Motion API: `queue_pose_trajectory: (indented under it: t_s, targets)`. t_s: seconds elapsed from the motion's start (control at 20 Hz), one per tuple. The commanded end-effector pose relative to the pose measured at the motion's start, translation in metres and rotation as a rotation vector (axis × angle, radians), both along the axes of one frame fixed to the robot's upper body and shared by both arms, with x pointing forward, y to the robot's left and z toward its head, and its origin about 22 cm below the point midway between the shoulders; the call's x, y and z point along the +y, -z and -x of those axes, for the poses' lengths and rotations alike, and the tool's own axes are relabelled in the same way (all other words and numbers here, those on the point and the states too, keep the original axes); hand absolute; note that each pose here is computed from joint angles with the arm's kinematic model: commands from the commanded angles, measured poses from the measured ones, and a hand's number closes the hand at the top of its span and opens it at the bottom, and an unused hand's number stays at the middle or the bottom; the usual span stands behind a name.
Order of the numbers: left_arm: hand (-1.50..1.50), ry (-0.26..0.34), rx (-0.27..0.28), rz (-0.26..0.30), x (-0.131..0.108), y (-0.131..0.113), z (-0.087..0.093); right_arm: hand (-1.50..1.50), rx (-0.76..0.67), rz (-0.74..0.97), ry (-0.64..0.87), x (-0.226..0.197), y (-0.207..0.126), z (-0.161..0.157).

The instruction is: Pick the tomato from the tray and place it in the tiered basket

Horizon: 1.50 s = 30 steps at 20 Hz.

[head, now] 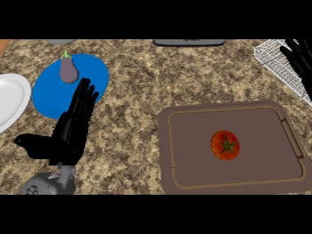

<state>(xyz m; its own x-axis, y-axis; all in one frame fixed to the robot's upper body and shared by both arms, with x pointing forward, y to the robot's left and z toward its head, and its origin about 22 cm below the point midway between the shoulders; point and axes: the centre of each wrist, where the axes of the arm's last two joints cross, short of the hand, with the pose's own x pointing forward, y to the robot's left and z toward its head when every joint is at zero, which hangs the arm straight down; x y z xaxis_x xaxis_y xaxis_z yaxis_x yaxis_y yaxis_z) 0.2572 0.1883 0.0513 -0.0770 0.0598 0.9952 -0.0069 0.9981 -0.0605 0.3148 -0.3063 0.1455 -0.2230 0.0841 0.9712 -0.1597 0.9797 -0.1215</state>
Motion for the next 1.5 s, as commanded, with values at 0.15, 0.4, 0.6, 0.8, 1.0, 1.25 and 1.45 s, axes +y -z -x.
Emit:
queue_pose_trajectory:
  t_s: [0.15, 0.4, 0.6, 0.8, 1.0, 1.25, 1.45]
  targets:
    - [0.0, -0.174, 0.229, -0.184, 0.051, 0.06, 0.031, 1.5, -0.272, 0.076, 0.478, -0.031, -0.012, 0.027]
    - [0.0, -0.287, 0.376, -0.194, 0.073, 0.084, 0.051, -1.5, -0.11, -0.148, 1.145, -0.092, 0.045, 0.062]
    - [0.0, -0.275, 0.418, -0.205, 0.071, 0.1, 0.063, -1.5, -0.264, -0.24, 1.299, -0.051, 0.067, 0.095]
    - [0.0, -0.227, 0.381, -0.23, 0.07, 0.101, 0.066, -1.5, -0.31, -0.235, 1.25, 0.012, 0.077, 0.144]
    - [0.0, -0.217, 0.353, -0.242, 0.064, 0.102, 0.064, -1.5, -0.011, -0.087, 1.125, 0.039, 0.107, 0.187]
    - [0.0, -0.181, 0.329, -0.228, 0.064, 0.088, 0.053, -1.5, 0.206, 0.175, 1.034, 0.045, 0.115, 0.234]
    - [0.0, -0.168, 0.321, -0.236, 0.057, 0.091, 0.045, -1.5, 0.325, 0.342, 1.036, 0.051, 0.115, 0.262]
